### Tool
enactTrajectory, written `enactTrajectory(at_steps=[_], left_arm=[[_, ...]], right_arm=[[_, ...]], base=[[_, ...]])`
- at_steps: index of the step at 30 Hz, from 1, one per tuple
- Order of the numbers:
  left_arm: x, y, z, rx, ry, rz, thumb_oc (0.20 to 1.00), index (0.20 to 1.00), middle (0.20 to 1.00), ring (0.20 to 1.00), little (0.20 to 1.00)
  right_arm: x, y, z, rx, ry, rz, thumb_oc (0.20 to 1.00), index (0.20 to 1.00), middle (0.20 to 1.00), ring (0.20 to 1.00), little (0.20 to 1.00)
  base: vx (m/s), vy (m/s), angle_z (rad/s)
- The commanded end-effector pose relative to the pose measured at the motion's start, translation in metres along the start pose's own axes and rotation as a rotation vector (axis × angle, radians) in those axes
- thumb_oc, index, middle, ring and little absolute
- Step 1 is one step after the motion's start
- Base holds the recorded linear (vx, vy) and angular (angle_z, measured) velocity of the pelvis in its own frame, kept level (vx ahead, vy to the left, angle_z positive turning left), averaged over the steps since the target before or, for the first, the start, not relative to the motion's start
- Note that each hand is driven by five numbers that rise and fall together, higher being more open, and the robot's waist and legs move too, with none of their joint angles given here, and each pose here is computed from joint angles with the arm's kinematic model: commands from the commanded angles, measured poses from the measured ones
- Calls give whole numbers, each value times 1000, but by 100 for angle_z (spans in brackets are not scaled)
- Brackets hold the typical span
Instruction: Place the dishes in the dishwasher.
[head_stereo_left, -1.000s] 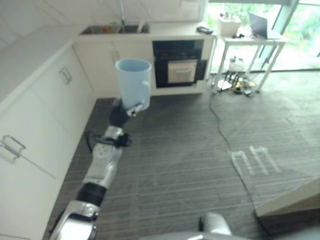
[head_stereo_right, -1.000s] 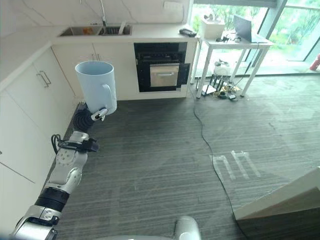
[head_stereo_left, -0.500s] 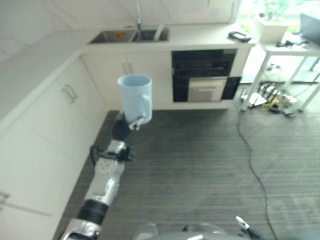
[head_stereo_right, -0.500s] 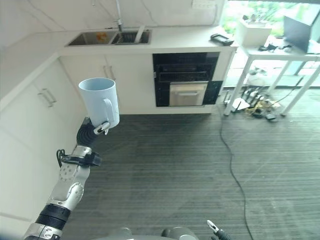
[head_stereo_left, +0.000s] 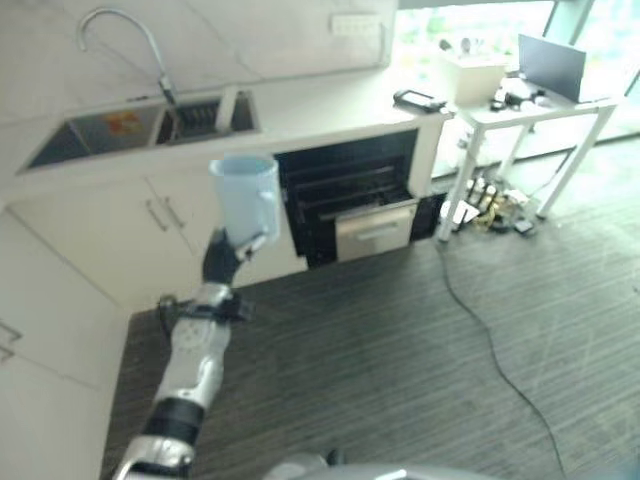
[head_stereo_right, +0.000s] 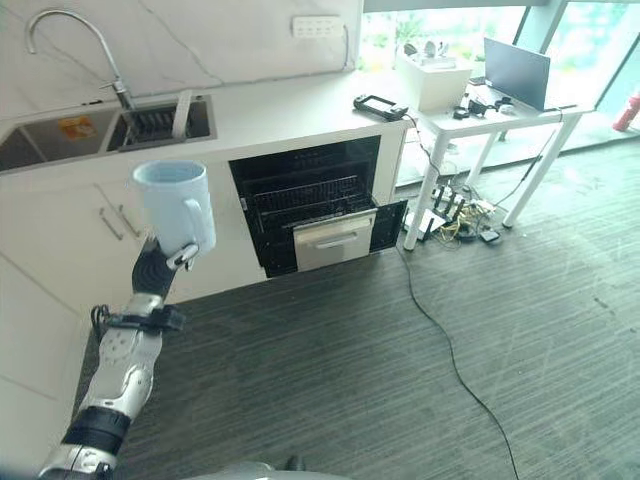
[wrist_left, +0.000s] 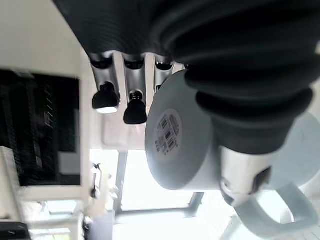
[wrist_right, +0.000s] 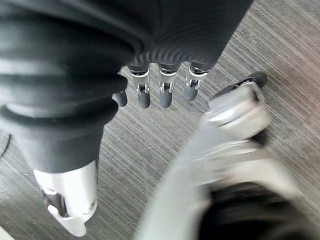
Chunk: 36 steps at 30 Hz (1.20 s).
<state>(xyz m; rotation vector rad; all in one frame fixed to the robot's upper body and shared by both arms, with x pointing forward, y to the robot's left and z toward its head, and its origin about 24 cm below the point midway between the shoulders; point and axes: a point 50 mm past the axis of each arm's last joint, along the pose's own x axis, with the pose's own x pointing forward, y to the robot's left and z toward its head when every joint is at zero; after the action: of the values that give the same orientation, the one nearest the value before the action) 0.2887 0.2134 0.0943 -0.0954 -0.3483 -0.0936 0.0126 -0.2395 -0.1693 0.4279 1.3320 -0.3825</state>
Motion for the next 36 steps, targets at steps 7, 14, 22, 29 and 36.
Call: enactTrajectory(at_steps=[7, 14, 22, 29, 36], left_arm=[[7, -8, 30, 61, -109, -63, 200, 200, 200, 200, 200], [-4, -1, 33, 44, -104, -15, 200, 200, 200, 200, 200], [4, -24, 27, -32, -107, -90, 200, 200, 200, 200, 200], [1, -26, 21, -61, -126, -79, 200, 200, 200, 200, 200], [5, -16, 21, 27, -99, -69, 200, 200, 200, 200, 200]], right_arm=[[1, 5, 40, -93, -117, 13, 1000, 1000, 1000, 1000, 1000], [2, 7, 38, -106, -64, -6, 1000, 1000, 1000, 1000, 1000], [-2, -8, 42, -62, -94, -53, 1000, 1000, 1000, 1000, 1000], [-2, -4, 44, -57, -108, -44, 1000, 1000, 1000, 1000, 1000], [0, 1, 33, -50, -92, -34, 1000, 1000, 1000, 1000, 1000]], base=[[270, -148, -11], [317, -484, 63], [118, -306, 60], [192, 152, 13], [261, 327, -27]])
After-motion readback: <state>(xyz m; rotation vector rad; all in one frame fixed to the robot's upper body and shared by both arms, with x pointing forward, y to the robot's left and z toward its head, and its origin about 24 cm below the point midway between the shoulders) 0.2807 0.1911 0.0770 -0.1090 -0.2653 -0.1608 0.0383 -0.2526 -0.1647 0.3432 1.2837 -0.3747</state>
